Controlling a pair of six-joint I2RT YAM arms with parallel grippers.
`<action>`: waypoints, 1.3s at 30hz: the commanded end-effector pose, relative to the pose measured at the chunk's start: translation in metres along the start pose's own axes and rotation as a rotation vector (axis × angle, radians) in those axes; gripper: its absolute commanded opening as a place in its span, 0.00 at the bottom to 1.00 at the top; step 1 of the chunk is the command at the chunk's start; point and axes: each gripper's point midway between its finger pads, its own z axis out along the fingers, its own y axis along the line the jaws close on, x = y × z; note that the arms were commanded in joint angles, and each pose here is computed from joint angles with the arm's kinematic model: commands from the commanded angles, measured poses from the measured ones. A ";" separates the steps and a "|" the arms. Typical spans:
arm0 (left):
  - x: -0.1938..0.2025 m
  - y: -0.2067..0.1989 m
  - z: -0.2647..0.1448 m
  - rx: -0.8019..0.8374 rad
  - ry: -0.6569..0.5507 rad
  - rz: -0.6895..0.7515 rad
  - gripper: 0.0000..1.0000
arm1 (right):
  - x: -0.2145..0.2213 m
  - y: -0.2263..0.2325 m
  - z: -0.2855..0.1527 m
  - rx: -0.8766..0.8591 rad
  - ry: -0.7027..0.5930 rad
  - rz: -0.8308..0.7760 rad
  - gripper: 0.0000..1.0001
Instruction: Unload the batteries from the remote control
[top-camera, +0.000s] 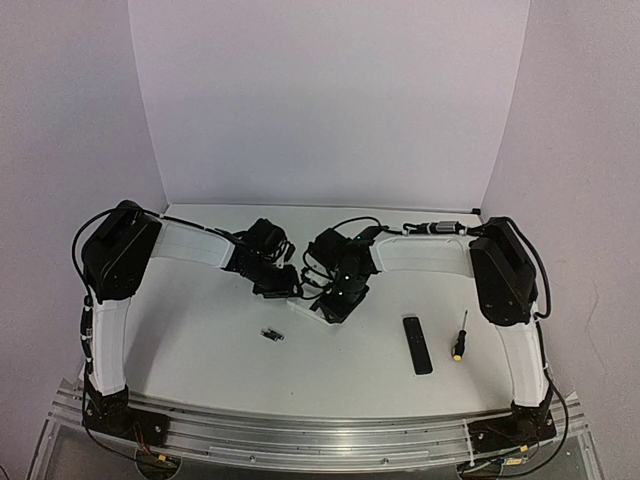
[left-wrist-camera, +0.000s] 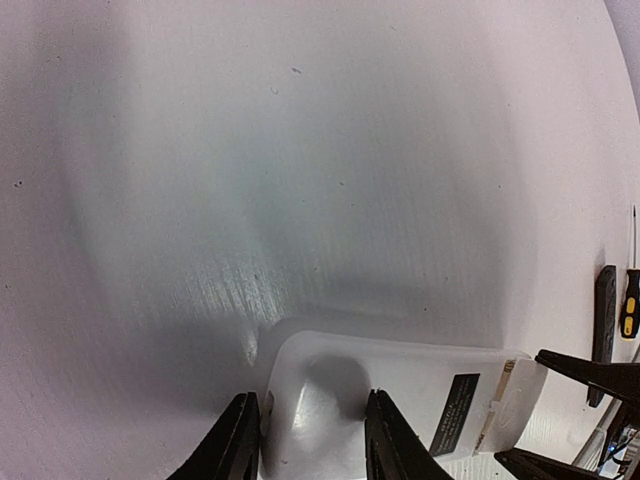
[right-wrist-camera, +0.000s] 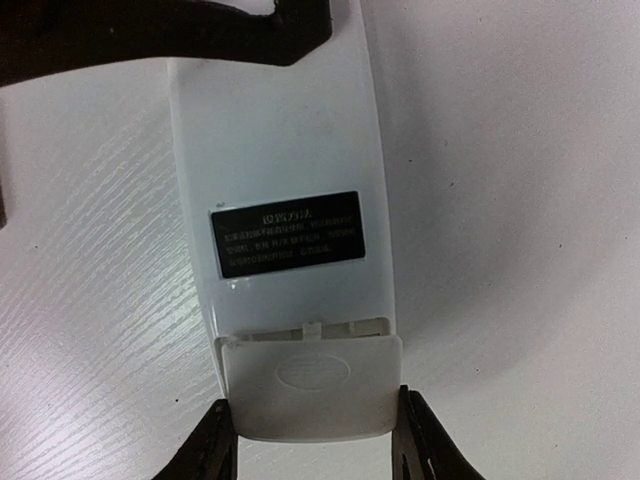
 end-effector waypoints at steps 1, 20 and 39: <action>0.062 0.026 0.013 -0.110 0.203 -0.013 0.36 | -0.006 -0.001 0.000 0.004 -0.015 0.020 0.45; 0.061 0.026 0.015 -0.112 0.205 -0.015 0.36 | -0.013 0.005 -0.013 -0.036 -0.048 0.022 0.69; 0.055 0.015 0.002 -0.077 0.176 -0.025 0.39 | -0.014 -0.026 -0.069 0.069 -0.197 0.684 0.71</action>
